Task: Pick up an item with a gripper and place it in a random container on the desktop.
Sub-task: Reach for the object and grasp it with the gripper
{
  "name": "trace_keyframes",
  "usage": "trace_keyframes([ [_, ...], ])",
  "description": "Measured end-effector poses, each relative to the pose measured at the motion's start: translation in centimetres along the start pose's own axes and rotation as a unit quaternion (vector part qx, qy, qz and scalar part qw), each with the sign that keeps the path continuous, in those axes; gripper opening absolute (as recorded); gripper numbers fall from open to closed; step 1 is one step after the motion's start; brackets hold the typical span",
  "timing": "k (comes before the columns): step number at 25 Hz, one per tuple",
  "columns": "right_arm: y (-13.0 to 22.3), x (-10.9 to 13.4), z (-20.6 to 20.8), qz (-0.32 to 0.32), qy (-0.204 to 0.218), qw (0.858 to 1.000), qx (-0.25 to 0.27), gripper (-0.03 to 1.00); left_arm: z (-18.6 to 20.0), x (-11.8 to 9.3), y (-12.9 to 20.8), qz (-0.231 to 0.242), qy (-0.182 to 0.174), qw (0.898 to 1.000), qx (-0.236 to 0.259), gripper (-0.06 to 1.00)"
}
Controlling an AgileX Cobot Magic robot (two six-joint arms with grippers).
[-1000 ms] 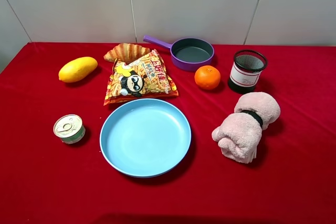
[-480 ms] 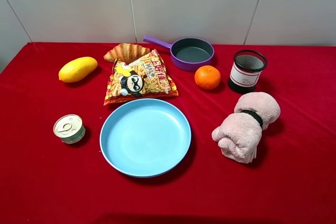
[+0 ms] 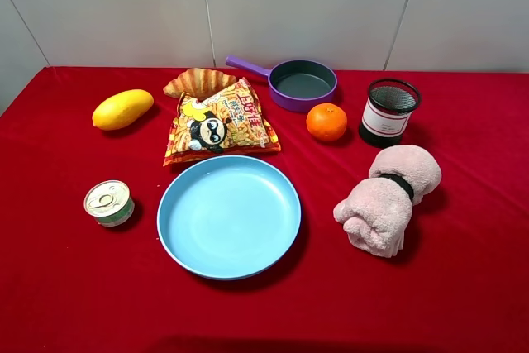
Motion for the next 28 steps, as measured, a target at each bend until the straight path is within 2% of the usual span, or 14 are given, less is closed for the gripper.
trace_keyframes([
  [7,-2.9,1.2,-2.0,0.031,-0.009,0.999,0.029,0.69,0.0,0.0,0.0,0.000,0.000,1.000,0.000,0.99],
  [20,-4.7,2.5,-6.2,0.075,-0.023,0.991,0.108,0.69,0.0,0.0,0.0,0.000,0.000,1.000,0.000,0.99],
  [24,-4.6,3.2,-7.1,0.085,-0.039,0.988,0.123,0.69,0.0,0.0,0.0,0.000,0.000,1.000,0.000,0.99],
  [28,-4.5,5.1,-8.2,0.110,-0.073,0.983,0.128,0.69,0.0,0.0,0.0,0.000,0.000,1.000,0.000,0.99],
])
Point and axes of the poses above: a point on each arm's last joint axis where the gripper is mounted, z pointing back along that axis away from the gripper, x along the wrist's bending axis when the last joint is at zero, y = z × x, the point moved 10 cm from there along -z, pointing out along that axis toward the gripper, and after that the axes turned 12 degrees about -z, right-handed, at the moved point
